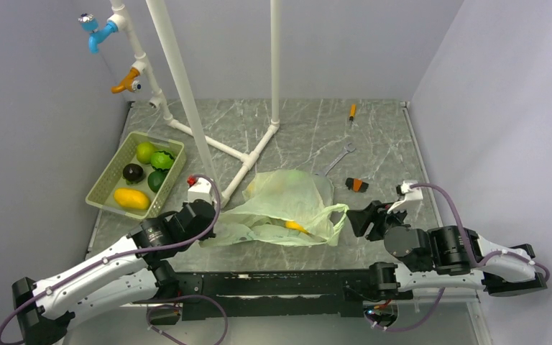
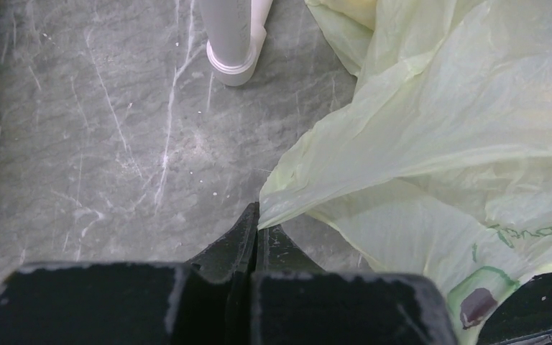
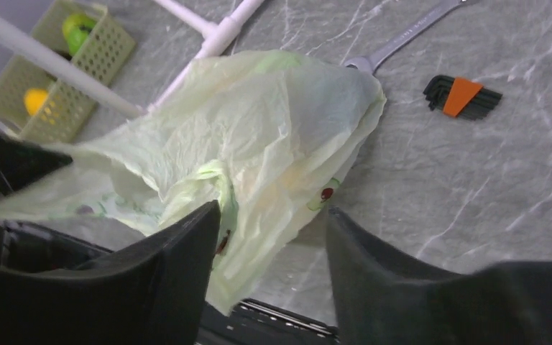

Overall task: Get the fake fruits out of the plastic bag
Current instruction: Adjust the plastic bag at the center of the board.

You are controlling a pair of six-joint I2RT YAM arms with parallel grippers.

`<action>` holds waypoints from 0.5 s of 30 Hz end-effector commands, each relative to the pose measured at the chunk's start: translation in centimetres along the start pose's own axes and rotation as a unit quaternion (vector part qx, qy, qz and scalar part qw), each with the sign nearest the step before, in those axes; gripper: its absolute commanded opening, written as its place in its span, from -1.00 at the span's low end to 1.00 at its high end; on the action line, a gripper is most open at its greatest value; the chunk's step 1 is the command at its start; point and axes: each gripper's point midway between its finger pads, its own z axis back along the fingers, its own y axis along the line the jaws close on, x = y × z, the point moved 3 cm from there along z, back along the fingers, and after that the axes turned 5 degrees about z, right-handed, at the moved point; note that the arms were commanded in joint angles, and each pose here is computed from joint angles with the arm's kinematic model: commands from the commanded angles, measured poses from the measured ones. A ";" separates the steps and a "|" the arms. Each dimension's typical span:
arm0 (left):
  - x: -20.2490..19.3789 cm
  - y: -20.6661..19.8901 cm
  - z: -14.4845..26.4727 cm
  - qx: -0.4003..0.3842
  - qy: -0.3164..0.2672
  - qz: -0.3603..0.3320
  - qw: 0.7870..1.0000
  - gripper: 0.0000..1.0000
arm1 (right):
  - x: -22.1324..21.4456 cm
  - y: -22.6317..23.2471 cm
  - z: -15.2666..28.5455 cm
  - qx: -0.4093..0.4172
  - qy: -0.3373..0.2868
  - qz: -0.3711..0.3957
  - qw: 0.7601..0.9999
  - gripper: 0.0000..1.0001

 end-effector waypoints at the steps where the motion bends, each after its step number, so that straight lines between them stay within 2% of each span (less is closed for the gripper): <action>1: 0.9 -1.3 0.2 -0.035 -0.006 -0.010 0.999 -0.99 | 1.3 3.3 0.8 0.093 0.011 0.073 0.993 0.43; 3: 1.0 -2.5 0.3 -0.073 -0.002 -0.019 0.997 -1.00 | 2.0 6.1 1.2 0.159 0.008 0.118 0.980 0.88; 4: 1.2 -3.1 0.4 -0.090 -0.002 -0.024 0.996 -1.00 | 2.2 7.3 1.2 0.177 0.009 0.145 0.973 0.97; 9: 2.1 -4.8 0.9 -0.133 -0.007 -0.033 0.990 -1.00 | 3.5 13.2 0.8 0.225 0.032 0.279 0.933 0.99; 15: 4.4 -5.3 2.3 -0.141 -0.040 -0.020 0.989 -1.00 | 6.0 18.6 -0.2 0.236 0.012 0.329 0.914 0.99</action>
